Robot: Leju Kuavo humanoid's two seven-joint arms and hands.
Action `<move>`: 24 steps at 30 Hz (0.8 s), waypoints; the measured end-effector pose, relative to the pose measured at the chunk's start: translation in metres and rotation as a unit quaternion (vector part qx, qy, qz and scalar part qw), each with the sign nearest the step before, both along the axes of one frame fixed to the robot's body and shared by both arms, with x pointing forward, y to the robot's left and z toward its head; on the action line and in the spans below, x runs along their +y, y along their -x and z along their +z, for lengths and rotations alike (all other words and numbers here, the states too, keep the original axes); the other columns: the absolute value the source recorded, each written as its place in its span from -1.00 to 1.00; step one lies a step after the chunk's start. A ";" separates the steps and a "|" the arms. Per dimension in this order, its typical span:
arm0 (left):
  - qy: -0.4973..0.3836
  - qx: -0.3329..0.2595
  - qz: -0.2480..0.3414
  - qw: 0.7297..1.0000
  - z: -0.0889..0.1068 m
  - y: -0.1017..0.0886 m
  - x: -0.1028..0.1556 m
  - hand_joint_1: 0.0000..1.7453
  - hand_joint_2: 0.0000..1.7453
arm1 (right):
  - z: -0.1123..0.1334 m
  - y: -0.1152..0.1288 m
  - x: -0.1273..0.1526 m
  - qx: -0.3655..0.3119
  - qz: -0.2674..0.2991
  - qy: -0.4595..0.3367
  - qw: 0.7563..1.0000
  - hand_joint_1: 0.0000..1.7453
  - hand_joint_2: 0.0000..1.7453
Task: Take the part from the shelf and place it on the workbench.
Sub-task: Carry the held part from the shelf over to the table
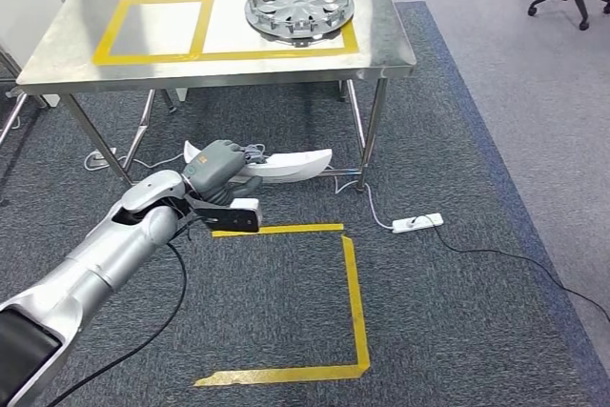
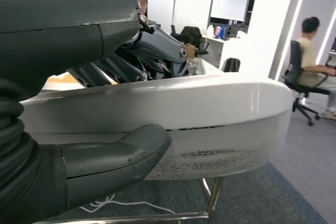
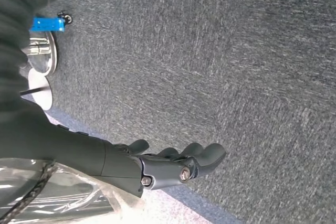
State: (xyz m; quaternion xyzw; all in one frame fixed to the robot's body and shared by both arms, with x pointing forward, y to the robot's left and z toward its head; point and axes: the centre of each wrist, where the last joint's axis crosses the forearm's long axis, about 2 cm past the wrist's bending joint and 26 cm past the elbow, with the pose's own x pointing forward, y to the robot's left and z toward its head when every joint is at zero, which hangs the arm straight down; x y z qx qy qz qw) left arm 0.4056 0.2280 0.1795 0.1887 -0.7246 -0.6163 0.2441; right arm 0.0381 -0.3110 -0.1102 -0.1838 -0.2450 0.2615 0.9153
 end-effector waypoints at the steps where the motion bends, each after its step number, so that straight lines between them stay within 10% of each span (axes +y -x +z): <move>1: 0.000 0.001 0.000 1.000 -0.001 0.001 0.000 1.00 1.00 | 0.000 0.000 0.000 0.000 0.000 0.000 1.000 -1.00 1.00; 24: -0.003 -0.003 -0.001 1.000 0.003 -0.004 -0.002 1.00 1.00 | 0.000 -0.001 0.000 -0.003 0.005 0.002 1.000 -1.00 1.00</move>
